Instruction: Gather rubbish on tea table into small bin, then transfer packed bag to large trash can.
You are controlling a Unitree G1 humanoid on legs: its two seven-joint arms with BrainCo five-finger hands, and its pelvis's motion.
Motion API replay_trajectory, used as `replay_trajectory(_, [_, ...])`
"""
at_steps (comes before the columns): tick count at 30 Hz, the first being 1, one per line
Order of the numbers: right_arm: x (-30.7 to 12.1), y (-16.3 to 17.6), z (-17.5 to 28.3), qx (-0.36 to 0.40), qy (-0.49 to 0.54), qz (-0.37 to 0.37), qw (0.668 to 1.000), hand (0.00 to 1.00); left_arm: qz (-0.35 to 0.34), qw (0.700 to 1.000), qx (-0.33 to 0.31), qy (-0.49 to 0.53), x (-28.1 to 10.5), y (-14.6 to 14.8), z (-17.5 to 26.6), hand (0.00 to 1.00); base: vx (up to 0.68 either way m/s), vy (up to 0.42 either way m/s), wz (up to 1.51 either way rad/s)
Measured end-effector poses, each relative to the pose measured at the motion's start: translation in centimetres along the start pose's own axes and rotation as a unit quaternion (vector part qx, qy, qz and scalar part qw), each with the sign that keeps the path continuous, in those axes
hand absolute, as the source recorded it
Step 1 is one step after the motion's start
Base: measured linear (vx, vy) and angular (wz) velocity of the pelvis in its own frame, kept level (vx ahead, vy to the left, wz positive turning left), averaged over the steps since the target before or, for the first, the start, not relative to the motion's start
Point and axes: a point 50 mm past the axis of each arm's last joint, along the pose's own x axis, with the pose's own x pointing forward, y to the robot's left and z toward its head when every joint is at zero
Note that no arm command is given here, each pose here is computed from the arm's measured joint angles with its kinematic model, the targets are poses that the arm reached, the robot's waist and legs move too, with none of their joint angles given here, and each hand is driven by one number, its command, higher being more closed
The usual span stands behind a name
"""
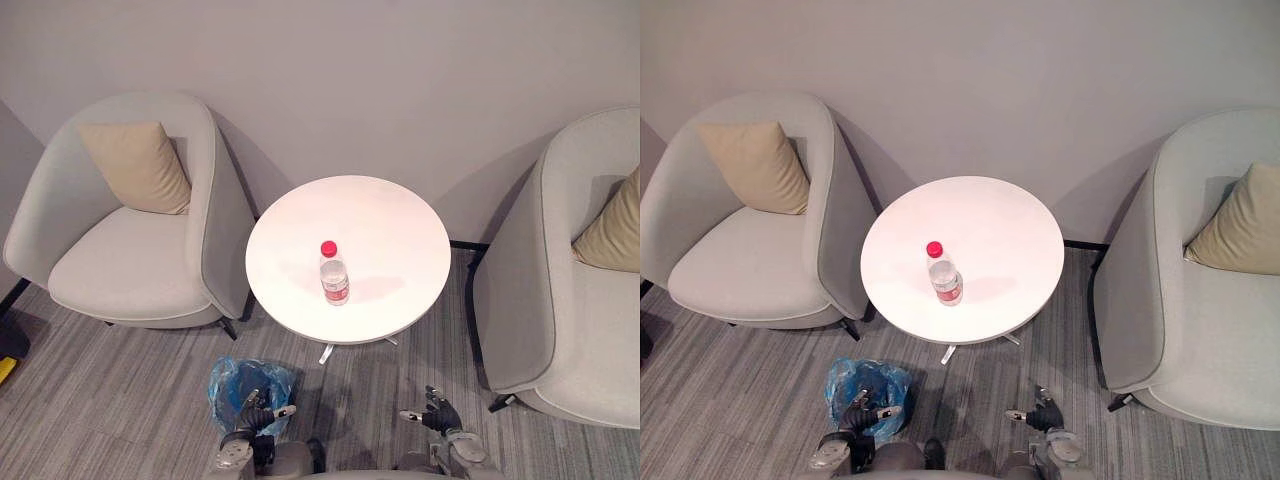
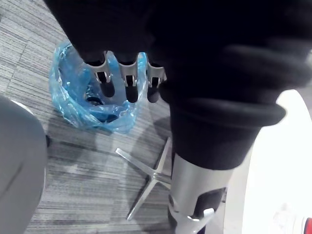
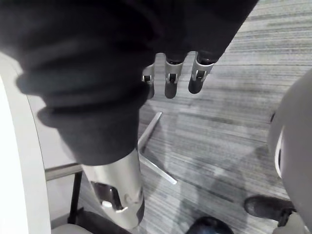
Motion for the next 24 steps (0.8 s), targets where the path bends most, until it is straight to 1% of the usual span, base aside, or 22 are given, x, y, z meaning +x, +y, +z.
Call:
replay_trajectory(4, [-0.3, 0.0, -0.9, 0.002, 0.013, -0.001, 1.0, 0.0, 0.001, 1.0, 0.009, -0.005, 0.2, 0.3, 0.4, 0.0, -0.02, -0.073, 0.7])
replay_trajectory(5, [-0.3, -0.2, -1.0, 0.005, 0.017, -0.005, 1.0, 0.0, 0.01, 1.0, 0.017, 0.001, 0.3, 1.1, 0.4, 0.0, 0.0, -0.124, 0.99])
replay_trajectory(6, [-0.3, -0.9, -1.1, 0.012, 0.023, -0.015, 1.0, 0.0, 0.009, 1.0, 0.018, 0.001, 0.3, 1.1, 0.4, 0.0, 0.0, -0.109, 0.77])
replay_trajectory(7, [0.0, -2.0, -0.5, 0.004, 0.017, -0.027, 0.999, 0.0, 0.01, 1.0, 0.018, 0.002, 0.3, 1.2, 0.4, 0.0, 0.03, -0.065, 0.31])
replay_trajectory(8, [0.2, -4.4, 1.1, -0.026, -0.008, -0.039, 0.999, 0.0, 0.007, 1.0, 0.016, 0.0, 0.3, 1.2, 0.5, 0.0, 0.03, -0.044, 0.16])
replay_trajectory(11, [-0.4, -7.4, 3.6, -0.051, -0.072, -0.07, 0.994, 0.0, 0.006, 1.0, 0.015, 0.015, -0.2, 1.5, -0.6, 0.0, 0.04, 0.002, 0.06])
replay_trajectory(13, [-0.6, -7.3, 4.1, -0.053, -0.093, -0.071, 0.992, 0.0, 0.008, 1.0, 0.016, 0.024, -0.4, 1.7, -1.2, 0.0, 0.12, -0.027, 0.0])
replay_trajectory(17, [-0.7, -4.9, 2.4, -0.059, -0.071, -0.039, 0.995, 0.0, 0.0, 0.999, 0.027, 0.024, -0.4, 1.7, -1.2, 0.0, 0.08, -0.013, 0.07])
replay_trajectory(21, [-0.9, -4.6, 2.3, -0.059, -0.073, -0.031, 0.995, 0.0, -0.001, 0.999, 0.028, 0.025, -0.4, 1.8, -1.2, 0.0, -0.01, 0.005, 0.0])
replay_trajectory(24, [-1.1, -4.4, 3.2, -0.048, -0.096, -0.021, 0.994, 0.0, 0.0, 0.999, 0.028, 0.03, -0.6, 1.9, -1.6, 0.0, -0.06, 0.017, -0.03])
